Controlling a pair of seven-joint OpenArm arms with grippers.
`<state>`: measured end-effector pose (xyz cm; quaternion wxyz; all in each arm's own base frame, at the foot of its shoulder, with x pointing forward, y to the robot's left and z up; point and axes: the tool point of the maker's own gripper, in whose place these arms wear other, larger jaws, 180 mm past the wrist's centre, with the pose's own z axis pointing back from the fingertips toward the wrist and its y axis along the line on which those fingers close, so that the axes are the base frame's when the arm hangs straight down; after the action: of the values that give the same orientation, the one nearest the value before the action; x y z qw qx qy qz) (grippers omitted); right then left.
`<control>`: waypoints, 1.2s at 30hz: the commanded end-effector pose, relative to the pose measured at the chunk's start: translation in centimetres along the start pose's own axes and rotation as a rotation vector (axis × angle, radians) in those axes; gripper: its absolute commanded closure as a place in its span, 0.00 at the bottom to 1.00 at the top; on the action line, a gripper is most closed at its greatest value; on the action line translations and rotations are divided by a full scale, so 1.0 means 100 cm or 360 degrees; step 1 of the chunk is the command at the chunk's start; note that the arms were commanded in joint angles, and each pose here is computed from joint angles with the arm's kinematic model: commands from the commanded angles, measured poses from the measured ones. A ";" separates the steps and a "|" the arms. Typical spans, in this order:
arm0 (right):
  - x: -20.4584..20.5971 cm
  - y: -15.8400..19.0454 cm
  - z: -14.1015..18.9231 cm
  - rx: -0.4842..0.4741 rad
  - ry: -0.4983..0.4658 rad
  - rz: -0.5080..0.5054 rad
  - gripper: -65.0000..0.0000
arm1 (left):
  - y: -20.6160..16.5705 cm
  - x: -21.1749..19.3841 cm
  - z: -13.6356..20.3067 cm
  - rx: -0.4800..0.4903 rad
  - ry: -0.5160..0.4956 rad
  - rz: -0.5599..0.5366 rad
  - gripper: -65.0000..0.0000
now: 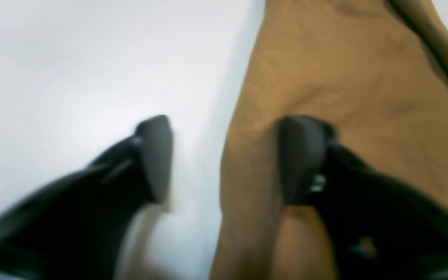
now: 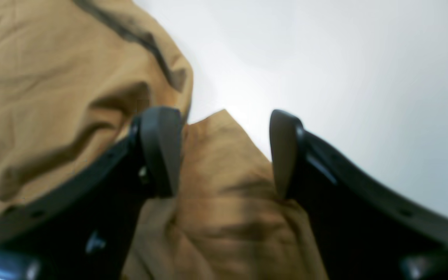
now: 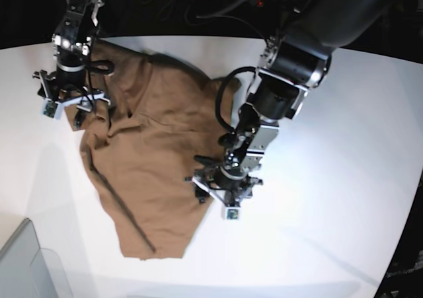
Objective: Layout the t-shirt on the table in an organized manner, then fold the t-shirt properly
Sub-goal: 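Grasp the shirt with the left gripper and pull it away from the right gripper, then hold the shirt with the left gripper and regrasp the collar with the right gripper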
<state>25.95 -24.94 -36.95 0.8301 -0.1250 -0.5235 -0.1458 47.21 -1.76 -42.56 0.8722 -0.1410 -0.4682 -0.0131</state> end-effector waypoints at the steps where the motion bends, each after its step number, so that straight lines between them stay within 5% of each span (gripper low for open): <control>1: 0.015 0.000 0.004 0.0007 -0.0085 0.0008 0.44 | -0.006 0.007 -0.002 -0.0017 0.0017 0.0012 0.61; 4: 0.006 0.004 0.015 0.0028 -0.0053 0.0015 0.44 | -0.004 0.003 -0.002 -0.0008 0.0033 0.0020 1.00; 9: -0.022 0.023 0.038 0.0135 0.0059 0.0060 0.44 | -0.004 0.006 -0.001 -0.0006 0.0019 0.0042 0.98; 13: -0.054 0.046 0.048 0.0247 0.0191 0.0084 0.44 | 0.034 -0.006 0.009 0.0075 0.0015 0.0075 1.00; 21: -0.093 0.044 0.004 0.0252 0.0345 0.0158 0.44 | 0.127 -0.043 0.067 0.0191 0.0055 0.0319 1.00; 27: -0.063 0.049 -0.045 0.0254 0.0256 0.0184 0.44 | 0.156 -0.066 0.127 0.0158 0.0039 0.0475 1.00; 36: 0.018 0.131 -0.082 0.0544 -0.0025 0.0367 0.43 | 0.147 -0.114 0.209 0.0099 0.0120 0.0542 1.00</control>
<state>37.19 -15.37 -41.43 0.8642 -0.0340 -0.5000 0.0445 26.91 15.66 -43.58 0.8700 -0.2076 -0.4249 0.1392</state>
